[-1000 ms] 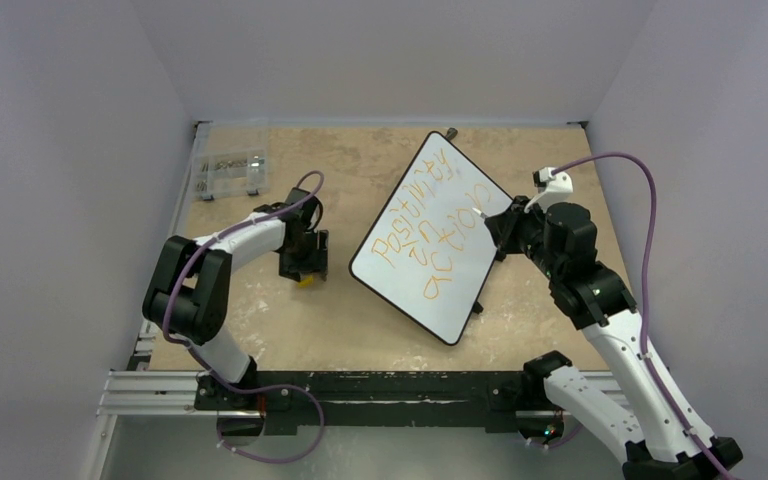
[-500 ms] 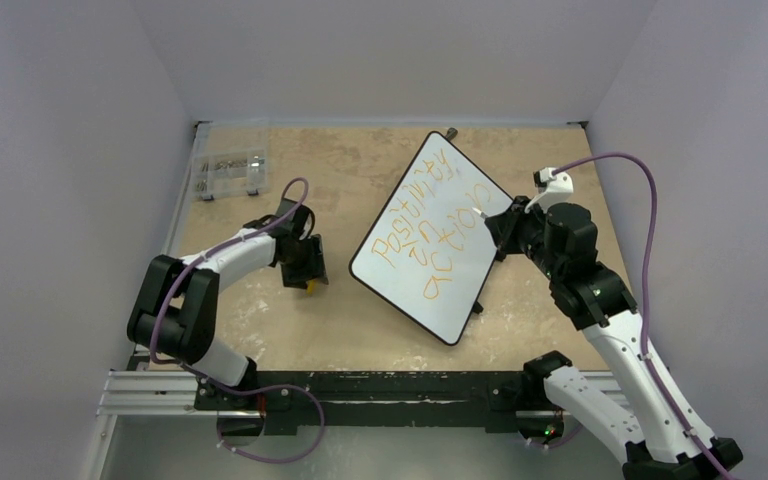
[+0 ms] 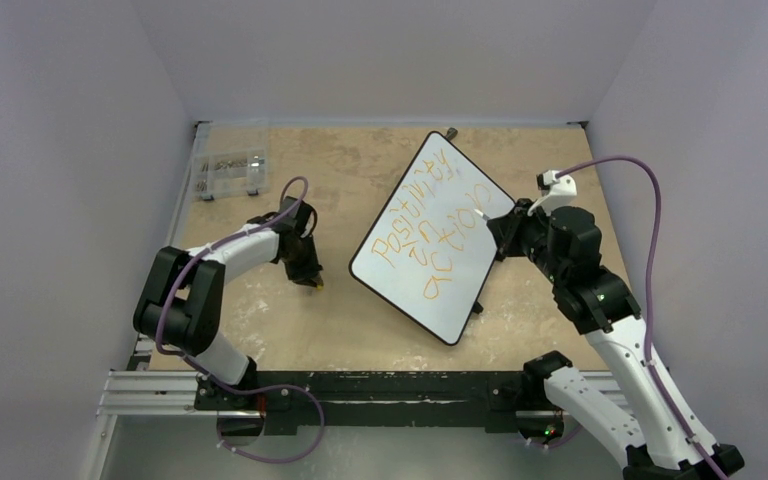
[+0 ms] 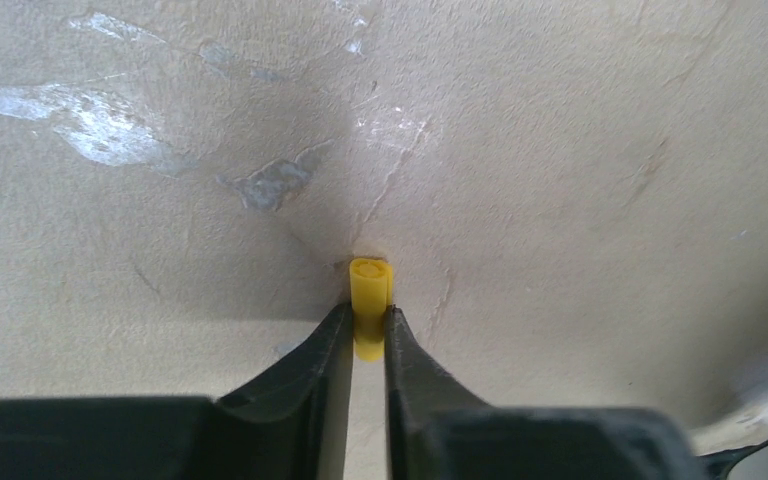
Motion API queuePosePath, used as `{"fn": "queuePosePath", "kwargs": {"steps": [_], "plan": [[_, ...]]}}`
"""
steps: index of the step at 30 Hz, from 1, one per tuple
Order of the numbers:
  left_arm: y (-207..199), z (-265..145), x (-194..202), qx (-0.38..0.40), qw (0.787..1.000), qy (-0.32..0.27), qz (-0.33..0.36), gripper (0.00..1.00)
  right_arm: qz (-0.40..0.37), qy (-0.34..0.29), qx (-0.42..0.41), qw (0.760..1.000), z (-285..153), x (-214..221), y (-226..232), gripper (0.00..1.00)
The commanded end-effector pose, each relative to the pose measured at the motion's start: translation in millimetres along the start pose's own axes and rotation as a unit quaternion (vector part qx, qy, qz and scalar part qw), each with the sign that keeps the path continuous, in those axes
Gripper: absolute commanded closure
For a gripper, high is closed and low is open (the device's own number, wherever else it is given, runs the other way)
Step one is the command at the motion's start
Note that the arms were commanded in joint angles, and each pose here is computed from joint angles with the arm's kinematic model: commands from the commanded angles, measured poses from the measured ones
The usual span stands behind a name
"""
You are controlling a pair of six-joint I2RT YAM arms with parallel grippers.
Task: Write a sentence on the whiteboard
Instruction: Pick up the pen cap from the center of the board.
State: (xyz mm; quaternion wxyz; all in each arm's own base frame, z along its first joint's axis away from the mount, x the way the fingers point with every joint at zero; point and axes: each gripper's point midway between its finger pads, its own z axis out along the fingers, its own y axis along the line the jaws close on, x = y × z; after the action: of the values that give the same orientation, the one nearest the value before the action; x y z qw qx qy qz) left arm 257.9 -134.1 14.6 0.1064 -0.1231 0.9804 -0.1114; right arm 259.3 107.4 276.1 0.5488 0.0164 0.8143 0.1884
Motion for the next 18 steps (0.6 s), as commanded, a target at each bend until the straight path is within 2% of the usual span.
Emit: {"fn": "queuePosePath", "kwargs": {"steps": [1,8,14,18], "plan": [[13.1,15.6,11.6,-0.027,0.999,0.017,-0.009,0.99,-0.002,-0.028,0.0,1.0,-9.3,-18.1,2.7,1.0],[3.2,-1.9,0.2,0.0,1.0,-0.023,-0.012,1.0,-0.01,-0.028,-0.021,0.999,-9.9,-18.9,10.0,1.0],[-31.3,-59.5,-22.0,0.086,0.991,-0.093,-0.036,1.0,-0.033,-0.055,-0.136,0.989,-22.1,-30.9,49.9,1.0],[-43.6,-110.0,-35.8,0.142,0.971,-0.176,-0.076,1.0,-0.04,-0.054,-0.216,0.974,-29.1,-34.0,78.8,1.0]]}}
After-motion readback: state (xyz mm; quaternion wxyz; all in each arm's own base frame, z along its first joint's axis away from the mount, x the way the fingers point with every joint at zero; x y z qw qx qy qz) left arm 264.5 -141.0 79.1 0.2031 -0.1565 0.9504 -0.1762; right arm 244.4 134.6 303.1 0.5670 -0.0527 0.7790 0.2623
